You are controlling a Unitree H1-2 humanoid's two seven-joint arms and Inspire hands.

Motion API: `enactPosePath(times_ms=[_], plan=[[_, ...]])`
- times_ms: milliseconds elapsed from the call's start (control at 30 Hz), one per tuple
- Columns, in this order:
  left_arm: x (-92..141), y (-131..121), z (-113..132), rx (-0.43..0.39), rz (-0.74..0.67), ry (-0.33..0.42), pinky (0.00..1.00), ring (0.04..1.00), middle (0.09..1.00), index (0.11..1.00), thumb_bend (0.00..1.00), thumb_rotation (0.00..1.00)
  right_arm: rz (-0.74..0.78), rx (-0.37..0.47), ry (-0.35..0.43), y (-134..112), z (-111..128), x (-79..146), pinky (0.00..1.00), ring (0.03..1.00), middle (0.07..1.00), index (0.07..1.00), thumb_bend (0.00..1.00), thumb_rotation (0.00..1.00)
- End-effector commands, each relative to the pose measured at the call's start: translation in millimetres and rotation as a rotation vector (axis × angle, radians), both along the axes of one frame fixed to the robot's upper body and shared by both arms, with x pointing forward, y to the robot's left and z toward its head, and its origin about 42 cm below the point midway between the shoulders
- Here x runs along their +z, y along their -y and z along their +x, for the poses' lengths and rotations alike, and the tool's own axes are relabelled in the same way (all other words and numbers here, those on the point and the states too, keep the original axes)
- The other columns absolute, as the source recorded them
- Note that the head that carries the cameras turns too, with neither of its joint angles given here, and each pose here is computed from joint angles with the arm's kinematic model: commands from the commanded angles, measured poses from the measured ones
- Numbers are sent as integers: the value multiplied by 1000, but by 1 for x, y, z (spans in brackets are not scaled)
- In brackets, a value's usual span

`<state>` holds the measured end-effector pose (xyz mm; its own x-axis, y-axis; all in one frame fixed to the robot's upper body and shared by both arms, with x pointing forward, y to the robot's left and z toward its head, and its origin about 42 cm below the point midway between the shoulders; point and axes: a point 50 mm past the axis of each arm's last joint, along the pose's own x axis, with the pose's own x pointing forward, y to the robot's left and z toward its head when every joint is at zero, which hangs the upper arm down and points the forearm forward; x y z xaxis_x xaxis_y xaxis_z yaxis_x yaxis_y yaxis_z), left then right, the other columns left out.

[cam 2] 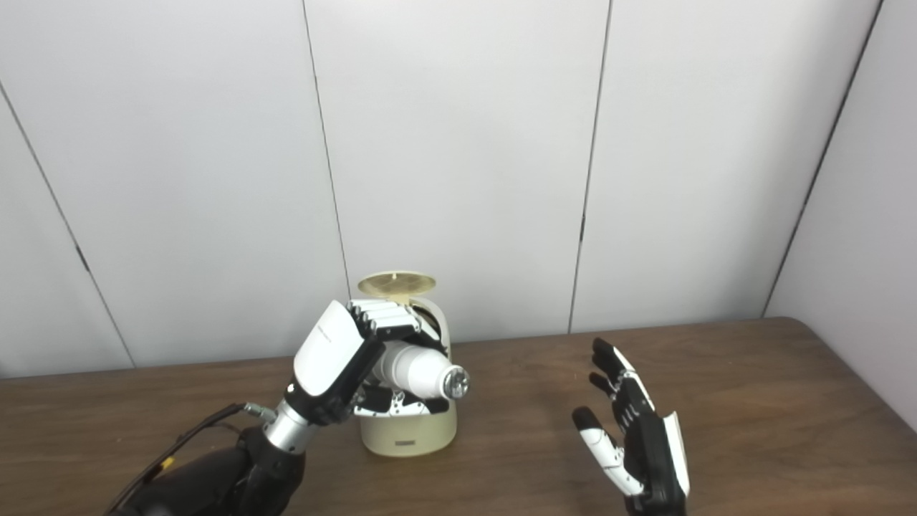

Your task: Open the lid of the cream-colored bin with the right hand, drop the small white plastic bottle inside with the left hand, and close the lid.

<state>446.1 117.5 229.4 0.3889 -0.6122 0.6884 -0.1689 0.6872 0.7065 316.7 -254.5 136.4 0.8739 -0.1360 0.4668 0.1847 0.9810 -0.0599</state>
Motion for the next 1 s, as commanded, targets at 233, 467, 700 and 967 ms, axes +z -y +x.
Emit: enactPosePath(times_ms=[233, 467, 700, 967], plan=[[45, 10, 13, -42, -53, 85, 368, 469, 505, 452, 503, 0, 30, 4, -122, -17, -20, -41, 829, 892, 899, 861, 581, 672], [48, 12, 18, -30, -70, 64, 384, 478, 502, 450, 503, 0, 28, 8, -120, -20, -21, -41, 819, 887, 893, 853, 594, 675], [50, 11, 23, -8, -90, 48, 394, 482, 505, 446, 502, 0, 24, 9, -117, -21, -22, -40, 827, 893, 899, 857, 571, 676], [46, 11, 25, 18, -155, -12, 402, 482, 504, 449, 503, 0, 14, 5, -118, -21, -23, -41, 824, 890, 899, 859, 554, 671]])
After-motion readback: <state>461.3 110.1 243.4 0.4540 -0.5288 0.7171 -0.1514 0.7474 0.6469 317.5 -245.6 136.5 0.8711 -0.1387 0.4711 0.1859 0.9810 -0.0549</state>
